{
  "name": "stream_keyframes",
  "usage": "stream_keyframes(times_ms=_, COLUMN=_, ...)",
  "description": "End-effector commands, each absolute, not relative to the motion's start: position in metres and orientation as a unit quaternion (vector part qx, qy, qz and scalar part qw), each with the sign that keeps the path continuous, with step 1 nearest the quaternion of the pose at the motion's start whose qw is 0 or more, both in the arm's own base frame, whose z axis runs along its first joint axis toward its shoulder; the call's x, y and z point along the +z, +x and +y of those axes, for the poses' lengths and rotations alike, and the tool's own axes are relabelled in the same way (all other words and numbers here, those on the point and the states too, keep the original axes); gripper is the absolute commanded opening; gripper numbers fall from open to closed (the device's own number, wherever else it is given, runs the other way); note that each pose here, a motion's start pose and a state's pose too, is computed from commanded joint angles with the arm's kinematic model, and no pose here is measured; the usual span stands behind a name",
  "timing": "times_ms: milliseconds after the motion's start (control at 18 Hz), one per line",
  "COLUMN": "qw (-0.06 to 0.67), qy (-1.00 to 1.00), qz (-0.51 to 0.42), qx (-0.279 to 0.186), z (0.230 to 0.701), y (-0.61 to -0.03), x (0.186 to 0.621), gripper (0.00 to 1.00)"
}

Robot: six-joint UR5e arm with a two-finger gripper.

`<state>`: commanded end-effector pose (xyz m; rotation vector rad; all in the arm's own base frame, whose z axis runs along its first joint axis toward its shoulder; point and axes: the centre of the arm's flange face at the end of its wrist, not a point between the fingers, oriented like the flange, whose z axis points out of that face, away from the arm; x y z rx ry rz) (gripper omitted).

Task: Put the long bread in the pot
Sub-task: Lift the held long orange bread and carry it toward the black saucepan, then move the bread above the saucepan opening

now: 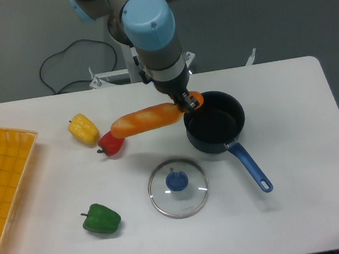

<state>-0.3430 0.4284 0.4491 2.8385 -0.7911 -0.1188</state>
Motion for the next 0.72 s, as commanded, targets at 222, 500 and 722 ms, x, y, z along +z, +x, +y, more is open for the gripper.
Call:
stream_keyframes(times_ms=222, qw=0.121, qy=0.959, qz=-0.251, qx=-0.053, z=0.411, y=-0.358, x=0.455, gripper=0.22)
stream_keyframes(times_ms=500, qw=0.159, qy=0.949, qz=-0.267, qx=-0.056, z=0.376, y=-0.394, x=0.458, gripper=0.22)
stream_keyframes(times_ms=722, qw=0.162, qy=0.945, qz=-0.282, qx=-0.042, z=0.350, y=-0.416, x=0.455, gripper=0.22)
